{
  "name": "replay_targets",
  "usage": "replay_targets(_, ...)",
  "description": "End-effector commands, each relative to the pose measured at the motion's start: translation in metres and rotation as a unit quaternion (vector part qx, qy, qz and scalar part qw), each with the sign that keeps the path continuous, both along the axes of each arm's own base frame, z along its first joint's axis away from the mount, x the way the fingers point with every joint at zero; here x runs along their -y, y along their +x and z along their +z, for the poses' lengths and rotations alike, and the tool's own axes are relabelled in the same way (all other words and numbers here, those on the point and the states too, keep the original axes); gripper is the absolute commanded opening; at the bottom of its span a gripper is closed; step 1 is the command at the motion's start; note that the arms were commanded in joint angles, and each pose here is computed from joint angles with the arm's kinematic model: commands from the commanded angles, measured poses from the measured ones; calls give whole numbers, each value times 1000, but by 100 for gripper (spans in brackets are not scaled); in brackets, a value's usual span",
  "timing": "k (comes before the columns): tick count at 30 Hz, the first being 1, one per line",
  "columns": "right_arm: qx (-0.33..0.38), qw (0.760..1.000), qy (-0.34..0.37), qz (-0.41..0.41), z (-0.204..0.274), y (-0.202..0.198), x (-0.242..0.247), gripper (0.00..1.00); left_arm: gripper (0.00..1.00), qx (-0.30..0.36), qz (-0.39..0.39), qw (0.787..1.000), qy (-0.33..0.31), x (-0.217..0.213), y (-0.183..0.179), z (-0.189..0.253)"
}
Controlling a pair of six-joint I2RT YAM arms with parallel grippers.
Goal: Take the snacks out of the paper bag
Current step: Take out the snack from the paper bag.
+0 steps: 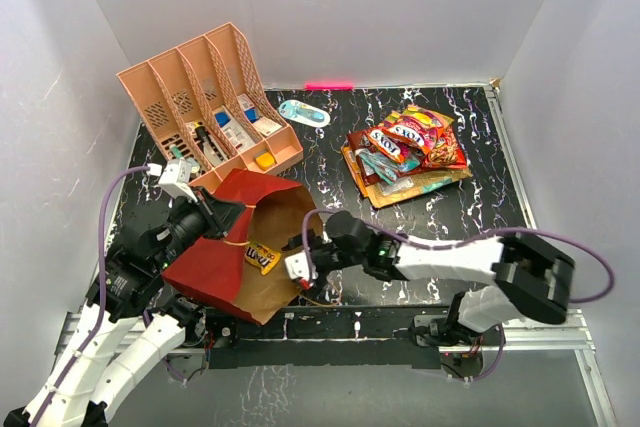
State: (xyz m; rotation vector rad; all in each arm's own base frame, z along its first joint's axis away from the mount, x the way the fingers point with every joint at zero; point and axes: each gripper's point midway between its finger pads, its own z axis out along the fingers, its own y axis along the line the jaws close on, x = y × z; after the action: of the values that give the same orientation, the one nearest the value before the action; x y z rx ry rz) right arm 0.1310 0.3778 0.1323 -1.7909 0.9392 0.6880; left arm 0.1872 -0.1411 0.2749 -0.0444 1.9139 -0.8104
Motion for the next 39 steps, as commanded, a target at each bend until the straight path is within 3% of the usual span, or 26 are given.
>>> replay_targets(1,120,991,50,36,33,27,-48,75,0,4,-16,1000,5,3,-2,-1)
replay_targets(7,159,986,8,58,2,40,-71,76,0,4,-25,1000,6,6,-3,-2)
replay_targets(16,159,984,-41,73,-50,35,-79,74,0,3,-29,1000,5,8,-3,-3)
replay_targets(23,200,979,14,-31,-55,66,-98,69,0,7,-28,1000,2,7,-3,-1)
replay_targets(28,204,976,26,-77,-59,84,-108,55,0,8,-27,1000,0,6,-6,1)
replay_targets(34,193,972,57,-121,-47,94,-110,31,0,9,-24,1000,-1,4,-8,1)
replay_targets(38,185,974,70,-115,-38,89,-107,9,0,6,-17,1000,2,1,-8,-3)
replay_targets(39,182,974,75,-116,-33,88,-105,8,0,5,-14,1000,4,0,-8,-4)
